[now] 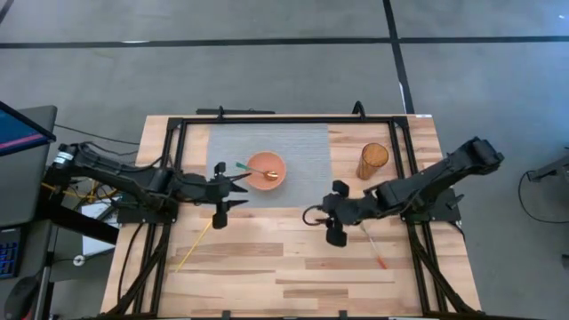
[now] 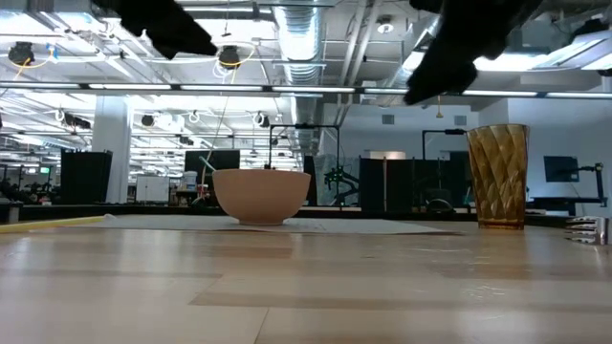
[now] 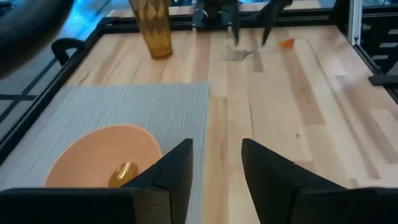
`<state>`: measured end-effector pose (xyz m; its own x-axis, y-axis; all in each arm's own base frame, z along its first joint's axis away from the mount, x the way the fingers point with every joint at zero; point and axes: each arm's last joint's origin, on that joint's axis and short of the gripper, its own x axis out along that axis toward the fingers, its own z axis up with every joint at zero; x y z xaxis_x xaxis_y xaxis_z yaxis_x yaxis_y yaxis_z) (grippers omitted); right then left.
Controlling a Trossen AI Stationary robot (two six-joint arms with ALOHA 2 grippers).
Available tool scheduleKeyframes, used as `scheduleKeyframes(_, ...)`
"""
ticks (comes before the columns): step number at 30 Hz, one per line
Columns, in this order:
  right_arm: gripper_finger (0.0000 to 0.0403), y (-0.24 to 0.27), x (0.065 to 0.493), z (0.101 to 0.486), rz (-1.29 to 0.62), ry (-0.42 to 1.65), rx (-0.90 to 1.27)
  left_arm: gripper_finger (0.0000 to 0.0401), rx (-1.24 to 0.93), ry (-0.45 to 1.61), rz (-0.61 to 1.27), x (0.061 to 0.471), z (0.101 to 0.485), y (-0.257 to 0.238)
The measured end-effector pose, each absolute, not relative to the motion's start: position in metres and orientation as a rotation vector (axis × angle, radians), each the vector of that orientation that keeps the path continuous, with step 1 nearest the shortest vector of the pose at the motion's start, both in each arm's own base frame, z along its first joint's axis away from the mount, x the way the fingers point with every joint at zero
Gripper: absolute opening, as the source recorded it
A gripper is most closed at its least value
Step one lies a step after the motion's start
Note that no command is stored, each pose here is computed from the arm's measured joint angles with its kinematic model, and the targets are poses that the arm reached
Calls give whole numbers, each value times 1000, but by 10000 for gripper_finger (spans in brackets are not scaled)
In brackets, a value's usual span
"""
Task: Pick & Place Utensil
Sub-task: Put the orange fork into the orange bowl
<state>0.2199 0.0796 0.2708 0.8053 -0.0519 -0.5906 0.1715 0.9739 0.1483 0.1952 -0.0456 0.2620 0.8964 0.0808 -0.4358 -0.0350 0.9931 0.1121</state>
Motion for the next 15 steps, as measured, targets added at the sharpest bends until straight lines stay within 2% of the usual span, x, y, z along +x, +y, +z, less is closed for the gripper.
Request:
scheduleKeyframes(7, 161, 100, 190, 280, -285, 864, 480, 139, 113, 431, 115, 181, 250, -39)
scheduleKeyframes(15, 159, 121, 148, 238, -655, 1216, 844, 139, 120, 443, 114, 180, 243, -39)
